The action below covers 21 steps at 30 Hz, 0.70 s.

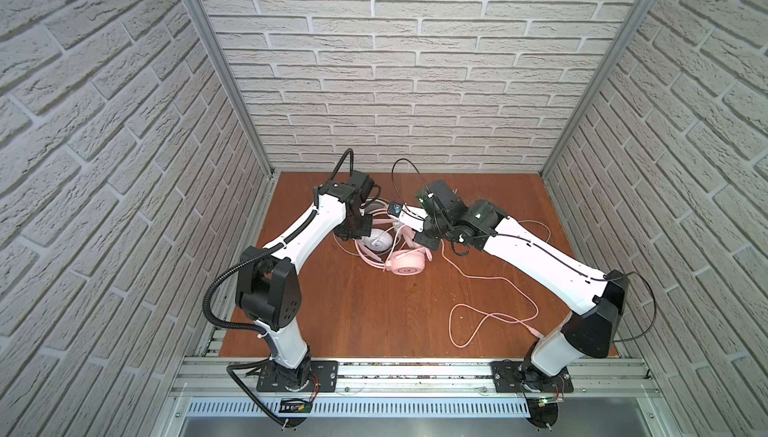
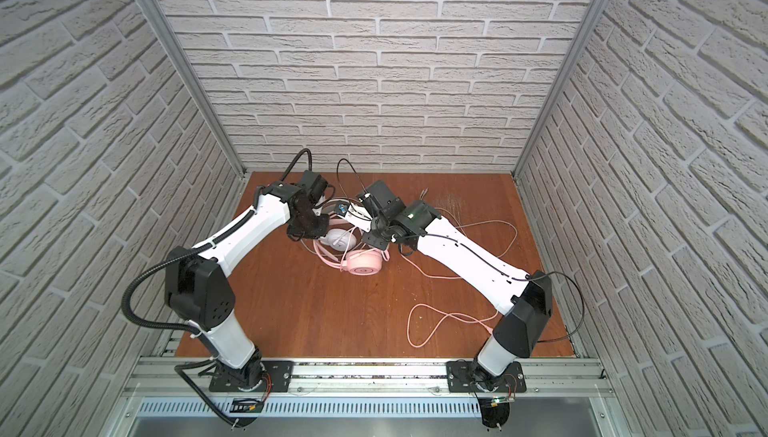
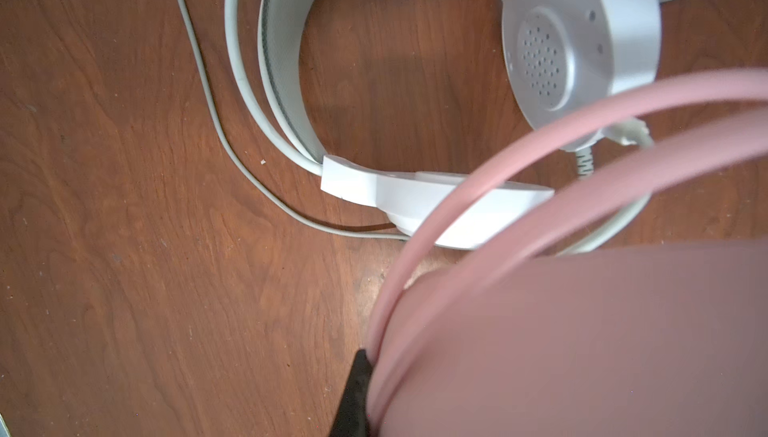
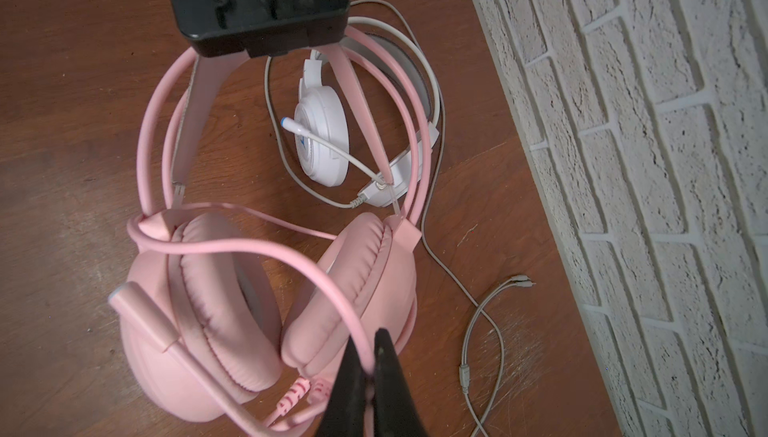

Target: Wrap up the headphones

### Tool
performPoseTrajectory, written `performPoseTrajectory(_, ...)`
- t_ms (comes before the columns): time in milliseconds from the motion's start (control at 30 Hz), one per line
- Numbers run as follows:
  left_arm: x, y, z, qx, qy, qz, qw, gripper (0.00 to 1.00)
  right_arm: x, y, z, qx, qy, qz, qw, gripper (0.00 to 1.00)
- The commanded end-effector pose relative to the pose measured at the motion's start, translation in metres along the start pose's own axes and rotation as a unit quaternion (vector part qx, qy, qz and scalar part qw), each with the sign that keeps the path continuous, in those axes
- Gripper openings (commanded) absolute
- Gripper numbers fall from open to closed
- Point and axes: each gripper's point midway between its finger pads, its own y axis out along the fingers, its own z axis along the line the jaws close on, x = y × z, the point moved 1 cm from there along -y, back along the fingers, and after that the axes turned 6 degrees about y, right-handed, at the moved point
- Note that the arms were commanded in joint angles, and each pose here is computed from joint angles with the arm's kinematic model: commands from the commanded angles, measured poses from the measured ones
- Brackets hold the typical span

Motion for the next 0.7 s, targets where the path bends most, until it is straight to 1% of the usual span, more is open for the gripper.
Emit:
performPoseTrajectory(0,0.005,-0.01,-0.014,-0.029,0.02,-0.009,0.999,0.0,0.011,0.004,-0.012,-0.016,0.001,-0.031,0.999,0.06)
performPoseTrajectory(233,-0.003,-0.009,-0.02,-0.036,0.037,0.0,0.999,0.0,0.013,0.015,-0.023,-0.023,0.007,-0.031,0.999,0.06)
performPoseTrajectory(667,-0.005,-0.013,-0.026,-0.052,0.053,-0.006,0.997,0.0,0.003,0.041,-0.044,-0.011,0.078,-0.03,0.996,0.09)
